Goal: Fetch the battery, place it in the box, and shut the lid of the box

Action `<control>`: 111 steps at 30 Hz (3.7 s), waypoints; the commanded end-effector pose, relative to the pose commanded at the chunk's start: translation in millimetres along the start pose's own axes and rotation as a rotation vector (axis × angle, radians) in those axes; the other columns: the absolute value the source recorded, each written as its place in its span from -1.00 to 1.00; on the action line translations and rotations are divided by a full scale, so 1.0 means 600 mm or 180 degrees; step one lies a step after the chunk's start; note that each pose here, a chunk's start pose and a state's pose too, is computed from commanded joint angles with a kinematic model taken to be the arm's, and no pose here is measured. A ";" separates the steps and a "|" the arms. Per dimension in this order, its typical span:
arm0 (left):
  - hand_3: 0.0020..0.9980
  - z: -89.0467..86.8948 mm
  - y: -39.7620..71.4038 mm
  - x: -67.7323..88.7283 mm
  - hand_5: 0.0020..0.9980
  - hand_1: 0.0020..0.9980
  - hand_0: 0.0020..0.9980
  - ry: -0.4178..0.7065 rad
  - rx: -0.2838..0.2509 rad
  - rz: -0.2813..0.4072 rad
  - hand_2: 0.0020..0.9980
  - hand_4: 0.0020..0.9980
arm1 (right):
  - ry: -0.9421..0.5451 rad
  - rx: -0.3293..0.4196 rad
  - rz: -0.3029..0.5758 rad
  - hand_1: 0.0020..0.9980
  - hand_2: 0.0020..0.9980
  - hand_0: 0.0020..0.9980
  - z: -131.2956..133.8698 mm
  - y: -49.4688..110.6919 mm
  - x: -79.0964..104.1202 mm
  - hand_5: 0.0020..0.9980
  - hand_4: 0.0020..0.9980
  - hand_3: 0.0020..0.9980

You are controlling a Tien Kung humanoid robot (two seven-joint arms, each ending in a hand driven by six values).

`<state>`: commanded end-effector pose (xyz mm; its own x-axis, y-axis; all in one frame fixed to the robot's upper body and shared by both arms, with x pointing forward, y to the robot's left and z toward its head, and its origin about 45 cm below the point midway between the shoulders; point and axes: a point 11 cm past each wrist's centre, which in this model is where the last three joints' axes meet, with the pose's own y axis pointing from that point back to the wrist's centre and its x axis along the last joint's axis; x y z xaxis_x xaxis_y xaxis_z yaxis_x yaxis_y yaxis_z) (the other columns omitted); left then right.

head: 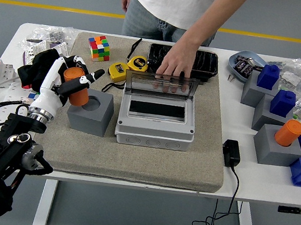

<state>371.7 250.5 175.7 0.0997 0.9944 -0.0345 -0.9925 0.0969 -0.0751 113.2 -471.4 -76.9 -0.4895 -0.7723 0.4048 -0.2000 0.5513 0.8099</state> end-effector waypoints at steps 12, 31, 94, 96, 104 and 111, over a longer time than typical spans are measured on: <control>-1.00 0.104 -0.021 -0.069 -0.53 -1.00 -0.96 -0.1164 -0.0663 -0.0505 -1.00 1.00 | -0.0004 0.0009 0.0012 0.72 0.64 0.76 -0.003 0.000 0.001 1.00 1.00 0.64; -1.00 0.101 -0.016 -0.234 0.11 -1.00 -0.95 -0.2098 -0.1002 -0.1519 -1.00 1.00 | -0.0025 0.0046 0.0043 0.72 0.63 0.76 -0.018 -0.002 0.007 1.00 1.00 0.64; -1.00 0.010 -0.084 -0.237 0.31 -1.00 -0.93 -0.2338 -0.0706 -0.1493 -1.00 0.97 | 0.0027 0.0090 0.0046 0.71 0.63 0.76 -0.032 -0.002 0.006 1.00 1.00 0.64; -1.00 0.007 -0.082 -0.240 0.31 -1.00 -0.93 -0.2332 -0.0693 -0.1520 -1.00 0.96 | 0.0027 0.0074 0.0047 0.71 0.63 0.76 -0.030 -0.002 0.007 1.00 1.00 0.64; -1.00 -0.005 -0.080 -0.239 0.31 -1.00 -0.92 -0.2311 -0.0621 -0.1561 -1.00 0.95 | 0.0027 0.0073 0.0049 0.71 0.63 0.76 -0.030 -0.002 0.008 1.00 1.00 0.64; -1.00 -0.005 -0.077 -0.245 0.32 -1.00 -0.91 -0.2296 -0.0639 -0.1586 -1.00 0.95 | 0.0027 0.0076 0.0046 0.71 0.63 0.76 -0.030 -0.002 0.006 1.00 1.00 0.64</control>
<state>403.1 99.9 181.0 0.3792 0.6301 0.6777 -0.8082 0.5822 -0.0891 126.9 -480.8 -68.6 -0.4853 -0.7668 0.4202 -0.2133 0.5699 0.7936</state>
